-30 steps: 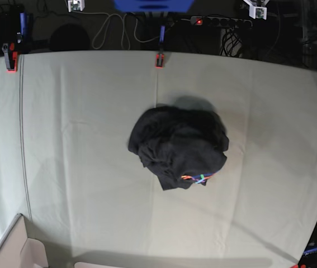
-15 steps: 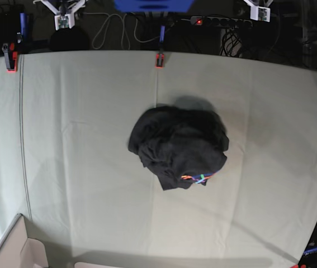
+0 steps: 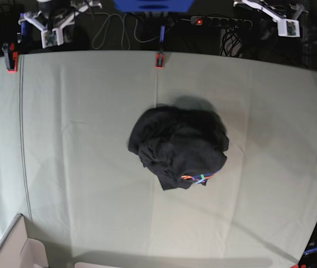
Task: Layout the t-shirt on the table in an organized manner, then fold the t-shirt properly
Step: 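Move the left gripper down onto the crumpled black t-shirt and grasp it, then lift the black t-shirt with the left gripper and drag it across the table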
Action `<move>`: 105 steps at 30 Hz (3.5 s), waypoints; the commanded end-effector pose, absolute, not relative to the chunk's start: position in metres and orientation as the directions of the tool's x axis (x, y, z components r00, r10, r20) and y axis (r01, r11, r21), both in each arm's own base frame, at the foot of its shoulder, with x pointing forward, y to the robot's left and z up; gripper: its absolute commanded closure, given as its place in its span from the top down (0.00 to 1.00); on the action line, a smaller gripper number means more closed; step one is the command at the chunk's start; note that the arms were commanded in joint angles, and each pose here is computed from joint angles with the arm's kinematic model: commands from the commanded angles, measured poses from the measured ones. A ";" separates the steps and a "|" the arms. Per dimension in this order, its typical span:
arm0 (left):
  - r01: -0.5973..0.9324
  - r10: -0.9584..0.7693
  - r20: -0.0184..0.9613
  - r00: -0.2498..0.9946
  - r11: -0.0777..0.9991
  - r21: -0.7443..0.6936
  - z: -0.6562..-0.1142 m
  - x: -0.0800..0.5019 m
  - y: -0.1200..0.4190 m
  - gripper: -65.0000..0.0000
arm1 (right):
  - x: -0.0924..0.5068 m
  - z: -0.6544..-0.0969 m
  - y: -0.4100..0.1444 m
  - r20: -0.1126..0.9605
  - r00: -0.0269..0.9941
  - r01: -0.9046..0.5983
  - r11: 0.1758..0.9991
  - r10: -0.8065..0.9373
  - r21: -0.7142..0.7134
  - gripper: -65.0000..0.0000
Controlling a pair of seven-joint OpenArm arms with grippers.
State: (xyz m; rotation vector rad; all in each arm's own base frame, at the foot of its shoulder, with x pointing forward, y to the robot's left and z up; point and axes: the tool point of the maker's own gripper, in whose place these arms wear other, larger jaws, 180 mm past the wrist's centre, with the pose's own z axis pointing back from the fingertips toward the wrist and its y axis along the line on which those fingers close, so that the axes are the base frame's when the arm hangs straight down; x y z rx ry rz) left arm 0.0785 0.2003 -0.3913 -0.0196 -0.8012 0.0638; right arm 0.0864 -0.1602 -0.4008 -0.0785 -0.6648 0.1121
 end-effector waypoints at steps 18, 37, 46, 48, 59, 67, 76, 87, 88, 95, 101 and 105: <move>-0.142 0.079 0.907 0.414 0.990 -0.021 -0.337 0.180 0.231 0.00 | 0.195 -0.355 -0.150 0.819 0.560 -0.060 0.993 0.122 -0.106 0.00; -0.136 0.120 0.924 0.362 0.988 -0.075 -0.362 0.250 0.226 0.34 | 0.195 -0.353 -0.074 0.827 0.561 -0.142 0.988 0.030 0.060 0.27; -0.008 0.132 0.938 0.321 0.991 -0.136 -0.351 0.284 0.172 0.58 | 0.195 -0.355 -0.071 0.825 0.564 -0.152 0.986 0.034 0.064 0.27; 0.029 0.139 0.943 0.303 0.987 -0.155 -0.345 0.294 0.156 0.58 | 0.195 -0.354 -0.070 0.825 0.564 -0.153 0.986 0.034 0.065 0.27; 0.178 0.151 0.945 0.290 0.962 -0.209 -0.342 0.334 0.084 0.58 | 0.193 -0.357 -0.075 0.821 0.568 -0.169 0.985 0.061 0.043 0.27; 0.135 0.178 0.934 0.309 0.964 -0.228 -0.350 0.327 0.094 0.58 | 0.190 -0.363 -0.077 0.799 0.597 -0.174 0.984 0.077 0.035 0.27; 0.011 0.243 0.918 0.312 0.966 -0.259 -0.362 0.329 0.122 0.58 | 0.193 -0.363 -0.077 0.795 0.601 -0.173 0.984 0.078 0.035 0.27; 0.011 0.260 0.902 0.346 0.960 -0.281 -0.379 0.352 0.108 0.48 | 0.197 -0.361 -0.076 0.802 0.593 -0.173 0.984 0.076 0.034 0.27; 0.024 0.251 0.900 0.356 0.960 -0.278 -0.382 0.352 0.103 0.38 | 0.197 -0.361 -0.076 0.802 0.593 -0.173 0.984 0.076 0.034 0.27; 0.078 0.261 0.929 0.262 0.954 -0.290 -0.339 0.362 0.090 0.04 | 0.197 -0.361 -0.077 0.802 0.593 -0.174 0.984 0.079 0.031 0.27; 0.087 0.269 0.962 0.045 0.958 -0.272 -0.235 0.369 0.120 0.00 | 0.198 -0.361 -0.078 0.802 0.591 -0.174 0.984 0.081 0.029 0.27; -0.002 0.256 0.965 -0.055 0.967 -0.256 -0.182 0.367 0.168 0.00 | 0.198 -0.361 -0.078 0.802 0.591 -0.174 0.984 0.081 0.029 0.27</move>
